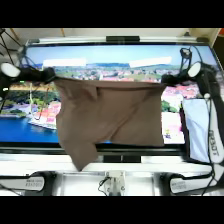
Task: Fold the shirts.
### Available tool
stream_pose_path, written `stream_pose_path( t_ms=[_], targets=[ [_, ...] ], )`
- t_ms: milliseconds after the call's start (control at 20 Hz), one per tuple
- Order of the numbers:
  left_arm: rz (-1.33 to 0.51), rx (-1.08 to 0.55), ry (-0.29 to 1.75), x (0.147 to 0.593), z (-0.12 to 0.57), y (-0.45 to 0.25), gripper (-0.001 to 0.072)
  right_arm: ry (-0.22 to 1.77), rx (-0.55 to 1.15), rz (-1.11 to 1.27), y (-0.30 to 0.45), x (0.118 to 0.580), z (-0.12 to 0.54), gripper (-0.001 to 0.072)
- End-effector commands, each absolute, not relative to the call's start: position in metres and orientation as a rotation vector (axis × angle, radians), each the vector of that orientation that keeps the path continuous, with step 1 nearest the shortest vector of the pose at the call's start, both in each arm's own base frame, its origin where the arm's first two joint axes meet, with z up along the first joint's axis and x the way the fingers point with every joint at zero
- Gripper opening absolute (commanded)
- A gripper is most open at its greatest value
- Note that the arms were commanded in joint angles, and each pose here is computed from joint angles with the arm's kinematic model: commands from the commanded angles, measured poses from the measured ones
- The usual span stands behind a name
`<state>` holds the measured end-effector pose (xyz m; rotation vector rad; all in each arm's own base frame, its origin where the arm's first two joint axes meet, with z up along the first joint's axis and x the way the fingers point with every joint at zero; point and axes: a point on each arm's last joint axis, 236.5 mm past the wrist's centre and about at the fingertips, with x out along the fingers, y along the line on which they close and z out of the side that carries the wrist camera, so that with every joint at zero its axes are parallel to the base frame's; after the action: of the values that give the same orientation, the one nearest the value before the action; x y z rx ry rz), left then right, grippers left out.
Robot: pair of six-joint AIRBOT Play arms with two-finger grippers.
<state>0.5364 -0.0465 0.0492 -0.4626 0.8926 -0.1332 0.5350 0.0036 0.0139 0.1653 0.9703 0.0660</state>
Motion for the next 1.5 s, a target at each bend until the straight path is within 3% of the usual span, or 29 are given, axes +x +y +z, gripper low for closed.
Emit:
stream_pose_path(
  t_ms=[0,250,400,600,850,1100,1200,1250,1300,1350,1450],
  targets=[
    [-0.101,-0.605,0.815,0.589,0.004,-0.058,0.0033,0.792,0.322,0.034,0.008,0.587,-0.003,0.0068],
    [-0.126,-0.638,0.917,0.579,-0.028,-0.07,0.0033,0.999,0.383,0.086,0.03,0.556,-0.046,0.0068],
    [-0.307,-0.436,1.117,0.523,-0.014,-0.065,0.0033,1.267,0.235,0.173,0.028,0.484,-0.043,0.0068],
    [-0.347,-0.335,1.501,0.43,-0.046,-0.047,0.0032,1.575,0.232,0.24,0.04,0.407,-0.048,0.0069],
    [-0.284,-0.301,1.521,0.425,-0.052,-0.019,0.0032,1.605,0.143,0.151,0.013,0.401,-0.057,0.0069],
    [-0.295,-0.32,1.577,0.418,-0.072,-0.025,0.0032,1.628,0.196,0.127,0.021,0.405,-0.079,0.0069],
    [-0.318,-0.305,1.604,0.412,-0.078,-0.038,0.0036,1.653,0.206,0.13,0.028,0.403,-0.087,0.0124],
    [-0.327,-0.301,1.616,0.409,-0.077,-0.041,0.01,1.655,0.204,0.13,0.028,0.402,-0.086,0.0357],
    [-0.319,-0.316,1.635,0.404,-0.074,-0.041,0.0304,1.661,0.198,0.138,0.028,0.399,-0.081,0.0508],
    [-0.306,-0.336,1.653,0.399,-0.069,-0.038,0.0477,1.662,0.181,0.14,0.024,0.396,-0.074,0.0508],
    [-0.295,-0.37,1.692,0.384,-0.052,-0.028,0.0511,1.686,0.075,0.116,0.004,0.38,-0.052,0.0508]
  ],
)
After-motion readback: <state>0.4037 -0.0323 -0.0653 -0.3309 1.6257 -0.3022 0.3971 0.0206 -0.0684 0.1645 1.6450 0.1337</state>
